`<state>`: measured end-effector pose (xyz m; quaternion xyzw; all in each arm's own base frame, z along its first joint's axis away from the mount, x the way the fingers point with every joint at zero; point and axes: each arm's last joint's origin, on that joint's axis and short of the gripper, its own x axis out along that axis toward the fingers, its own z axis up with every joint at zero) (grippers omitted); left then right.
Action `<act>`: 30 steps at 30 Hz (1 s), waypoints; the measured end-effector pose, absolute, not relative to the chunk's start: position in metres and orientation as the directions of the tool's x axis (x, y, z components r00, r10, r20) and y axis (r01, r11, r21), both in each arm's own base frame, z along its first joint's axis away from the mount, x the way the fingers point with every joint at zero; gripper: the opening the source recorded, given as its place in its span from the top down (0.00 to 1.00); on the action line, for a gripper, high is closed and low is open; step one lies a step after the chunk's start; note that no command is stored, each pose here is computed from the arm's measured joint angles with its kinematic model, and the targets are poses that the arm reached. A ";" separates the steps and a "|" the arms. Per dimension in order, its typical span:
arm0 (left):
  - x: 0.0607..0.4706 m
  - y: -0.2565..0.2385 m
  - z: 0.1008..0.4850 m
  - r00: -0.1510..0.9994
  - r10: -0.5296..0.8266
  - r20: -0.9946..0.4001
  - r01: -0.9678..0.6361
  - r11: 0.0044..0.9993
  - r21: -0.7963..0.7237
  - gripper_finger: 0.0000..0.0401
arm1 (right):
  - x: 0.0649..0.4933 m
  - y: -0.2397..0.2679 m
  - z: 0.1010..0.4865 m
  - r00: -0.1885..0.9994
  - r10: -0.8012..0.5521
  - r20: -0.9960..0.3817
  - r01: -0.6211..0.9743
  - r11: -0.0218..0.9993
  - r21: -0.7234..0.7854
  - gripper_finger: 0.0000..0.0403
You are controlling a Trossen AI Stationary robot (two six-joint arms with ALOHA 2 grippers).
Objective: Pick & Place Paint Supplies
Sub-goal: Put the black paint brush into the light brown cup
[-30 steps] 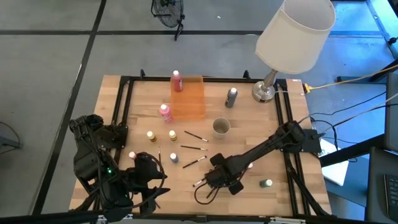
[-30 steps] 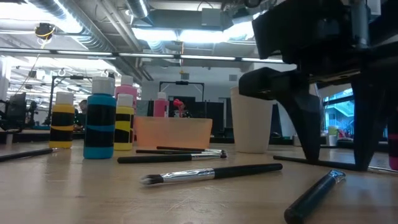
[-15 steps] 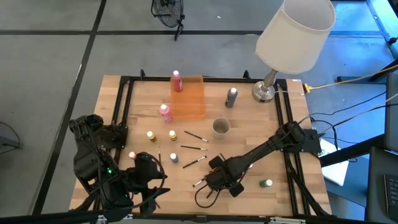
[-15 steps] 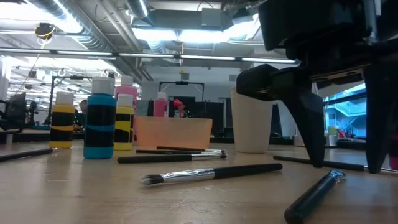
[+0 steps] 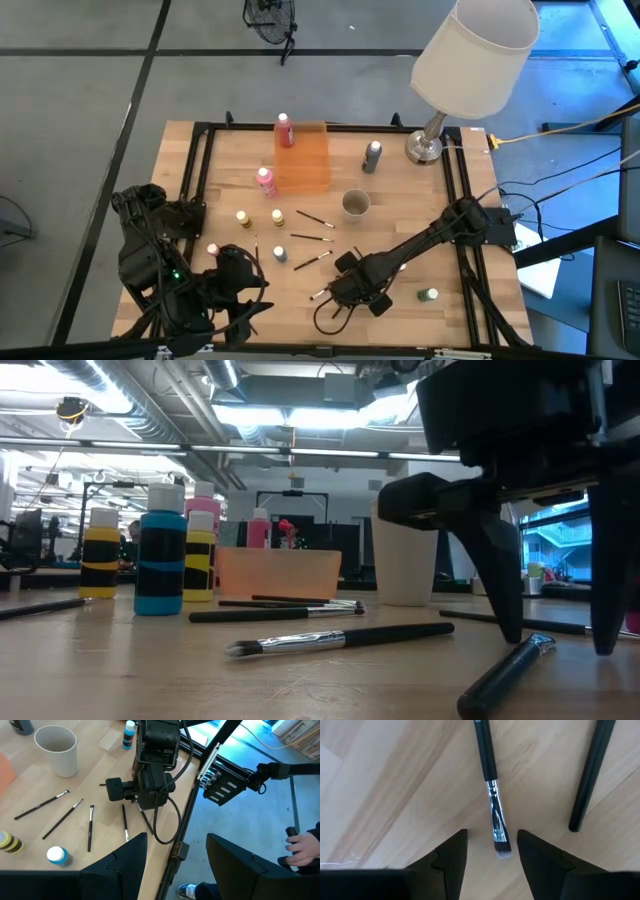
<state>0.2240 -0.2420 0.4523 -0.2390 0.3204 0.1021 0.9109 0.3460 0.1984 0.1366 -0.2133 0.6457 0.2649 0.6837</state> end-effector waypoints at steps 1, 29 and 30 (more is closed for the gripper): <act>0.224 -0.242 0.452 0.774 0.033 -0.633 -0.340 0.865 -0.371 0.50 | 0.346 0.198 0.135 0.020 0.084 -0.996 -0.637 0.769 0.052 0.56; 0.227 -0.246 0.448 0.766 0.034 -0.642 -0.345 0.865 -0.366 0.50 | 0.346 0.196 0.131 -0.002 0.067 -0.998 -0.612 0.789 0.054 0.72; 0.227 -0.246 0.448 0.766 0.034 -0.642 -0.345 0.864 -0.366 0.50 | 0.345 0.196 0.131 -0.003 0.066 -0.998 -0.612 0.789 0.054 0.72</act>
